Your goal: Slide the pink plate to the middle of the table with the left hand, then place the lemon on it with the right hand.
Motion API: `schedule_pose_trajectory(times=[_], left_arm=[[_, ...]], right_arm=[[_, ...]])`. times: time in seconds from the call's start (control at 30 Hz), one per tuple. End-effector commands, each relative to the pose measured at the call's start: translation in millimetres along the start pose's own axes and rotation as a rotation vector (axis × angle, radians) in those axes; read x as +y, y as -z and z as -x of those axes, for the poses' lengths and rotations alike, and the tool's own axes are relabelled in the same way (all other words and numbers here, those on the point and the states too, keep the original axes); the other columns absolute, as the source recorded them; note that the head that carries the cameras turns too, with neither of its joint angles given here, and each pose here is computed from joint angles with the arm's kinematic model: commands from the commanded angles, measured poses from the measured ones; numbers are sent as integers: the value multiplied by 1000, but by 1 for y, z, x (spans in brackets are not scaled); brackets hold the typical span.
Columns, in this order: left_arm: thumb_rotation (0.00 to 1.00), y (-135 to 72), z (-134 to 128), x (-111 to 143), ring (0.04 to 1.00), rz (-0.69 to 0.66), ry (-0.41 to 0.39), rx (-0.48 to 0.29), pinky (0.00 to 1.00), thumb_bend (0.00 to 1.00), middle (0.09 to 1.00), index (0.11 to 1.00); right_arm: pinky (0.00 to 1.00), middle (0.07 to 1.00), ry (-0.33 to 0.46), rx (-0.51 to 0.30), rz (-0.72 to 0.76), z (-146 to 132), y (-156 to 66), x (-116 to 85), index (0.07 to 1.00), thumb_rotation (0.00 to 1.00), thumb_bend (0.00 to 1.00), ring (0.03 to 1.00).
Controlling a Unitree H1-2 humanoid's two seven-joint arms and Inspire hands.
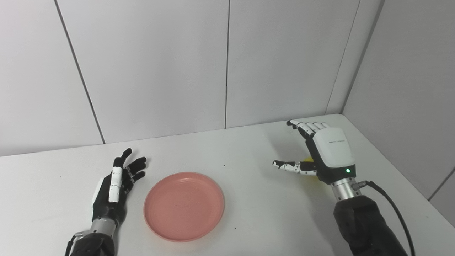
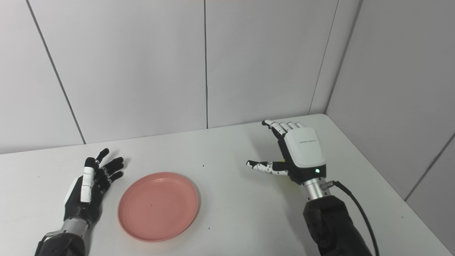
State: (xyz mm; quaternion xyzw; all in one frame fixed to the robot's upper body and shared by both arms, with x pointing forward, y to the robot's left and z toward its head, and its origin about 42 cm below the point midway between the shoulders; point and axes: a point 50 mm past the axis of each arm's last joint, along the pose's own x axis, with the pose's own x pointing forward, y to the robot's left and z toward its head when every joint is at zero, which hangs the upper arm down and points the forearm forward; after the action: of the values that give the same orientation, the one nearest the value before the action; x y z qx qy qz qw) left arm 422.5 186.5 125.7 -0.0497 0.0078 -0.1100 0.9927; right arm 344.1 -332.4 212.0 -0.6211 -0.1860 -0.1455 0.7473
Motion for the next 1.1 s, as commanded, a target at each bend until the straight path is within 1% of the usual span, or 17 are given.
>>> schedule_pose_trajectory(times=[0.0, 0.1, 0.17, 0.3, 0.4, 0.47, 0.53, 0.67, 0.8, 0.97, 1.07], left_arm=[[931, 33, 15, 6, 816, 11, -14, 148, 807, 879, 783, 913], [930, 33, 15, 8, 821, 10, -15, 150, 817, 883, 786, 921], [930, 33, 15, 8, 819, 10, -14, 150, 818, 888, 779, 918], [924, 32, 16, 7, 813, 15, -12, 149, 806, 874, 773, 912], [925, 34, 16, 8, 811, 15, -10, 150, 802, 872, 772, 915], [930, 34, 16, 8, 815, 10, -7, 154, 820, 865, 768, 916], [932, 34, 17, 7, 813, 5, -4, 156, 814, 864, 766, 912], [937, 33, 17, 6, 821, -2, -4, 154, 824, 861, 763, 916], [932, 32, 18, 6, 825, 7, 0, 155, 823, 860, 771, 916], [933, 32, 19, 6, 828, 1, 2, 159, 825, 872, 775, 914], [933, 33, 19, 6, 827, -5, 2, 161, 825, 869, 775, 911]], right_arm=[[718, 685, 87, 29, 19, -18, 10, -17, 648, 666, 893, 705], [709, 684, 67, 52, 28, -17, 16, -13, 638, 659, 888, 706], [707, 691, 46, 72, 41, -15, 19, -9, 651, 672, 883, 706], [690, 693, 18, 104, 35, -12, 26, -2, 664, 657, 875, 697], [686, 701, -5, 156, -10, -9, 34, 4, 674, 666, 864, 700], [683, 719, -25, 195, -47, -8, 38, 6, 687, 683, 852, 712], [676, 725, -36, 214, -57, -7, 42, 9, 690, 691, 849, 712], [666, 730, -54, 231, -50, -4, 49, 13, 693, 717, 861, 709], [672, 722, -71, 227, -35, -2, 52, 17, 687, 706, 866, 704], [677, 709, -95, 243, -17, 1, 55, 24, 680, 687, 877, 695], [688, 717, -117, 254, -8, 2, 57, 28, 687, 698, 880, 702]])
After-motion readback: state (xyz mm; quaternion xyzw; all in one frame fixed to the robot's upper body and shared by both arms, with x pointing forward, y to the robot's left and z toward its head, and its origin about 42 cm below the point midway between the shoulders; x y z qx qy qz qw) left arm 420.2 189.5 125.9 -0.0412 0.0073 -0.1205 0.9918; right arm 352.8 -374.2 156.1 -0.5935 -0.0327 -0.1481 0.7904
